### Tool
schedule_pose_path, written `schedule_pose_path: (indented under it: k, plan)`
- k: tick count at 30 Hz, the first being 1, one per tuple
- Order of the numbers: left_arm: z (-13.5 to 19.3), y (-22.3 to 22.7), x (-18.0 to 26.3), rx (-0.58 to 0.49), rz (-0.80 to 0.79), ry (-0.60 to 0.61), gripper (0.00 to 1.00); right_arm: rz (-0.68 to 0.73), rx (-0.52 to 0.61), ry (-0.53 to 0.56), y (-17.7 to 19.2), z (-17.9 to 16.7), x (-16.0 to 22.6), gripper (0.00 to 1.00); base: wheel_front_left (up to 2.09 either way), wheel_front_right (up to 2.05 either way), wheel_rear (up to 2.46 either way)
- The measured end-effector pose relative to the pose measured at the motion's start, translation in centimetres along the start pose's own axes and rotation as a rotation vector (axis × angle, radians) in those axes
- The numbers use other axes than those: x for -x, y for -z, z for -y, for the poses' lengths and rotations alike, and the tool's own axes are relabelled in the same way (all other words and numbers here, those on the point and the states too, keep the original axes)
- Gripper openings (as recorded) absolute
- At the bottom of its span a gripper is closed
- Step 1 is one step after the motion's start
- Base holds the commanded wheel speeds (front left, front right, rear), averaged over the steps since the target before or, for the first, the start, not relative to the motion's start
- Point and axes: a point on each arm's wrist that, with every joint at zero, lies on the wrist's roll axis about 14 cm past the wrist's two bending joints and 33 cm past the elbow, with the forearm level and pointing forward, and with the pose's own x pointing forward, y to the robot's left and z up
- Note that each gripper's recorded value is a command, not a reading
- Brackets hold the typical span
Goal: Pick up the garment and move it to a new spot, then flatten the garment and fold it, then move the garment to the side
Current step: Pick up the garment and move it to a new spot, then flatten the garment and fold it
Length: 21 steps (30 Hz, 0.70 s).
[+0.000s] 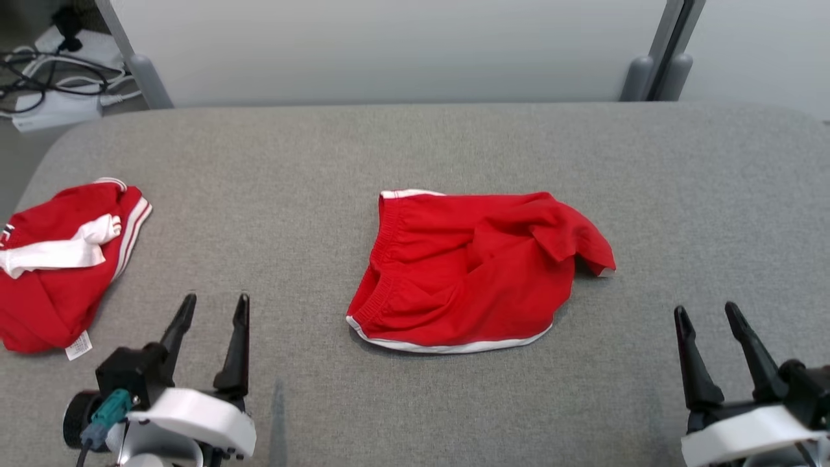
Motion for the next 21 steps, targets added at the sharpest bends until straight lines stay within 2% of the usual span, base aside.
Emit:
schedule_pose_path:
  k: [9, 21]
  plan:
    - [-1.1, 0.4, 2.9, -0.007, -0.006, -0.016, 1.0, -0.028, 0.011, 0.046, 0.9, 0.4, 4.1, 1.0, 0.0, 0.0, 0.0]
    - [-0.8, 0.4, 2.7, 0.01, -0.01, -0.009, 1.0, -0.015, 0.007, 0.046, 0.6, 0.1, 4.0, 1.0, 0.0, 0.0, 0.0]
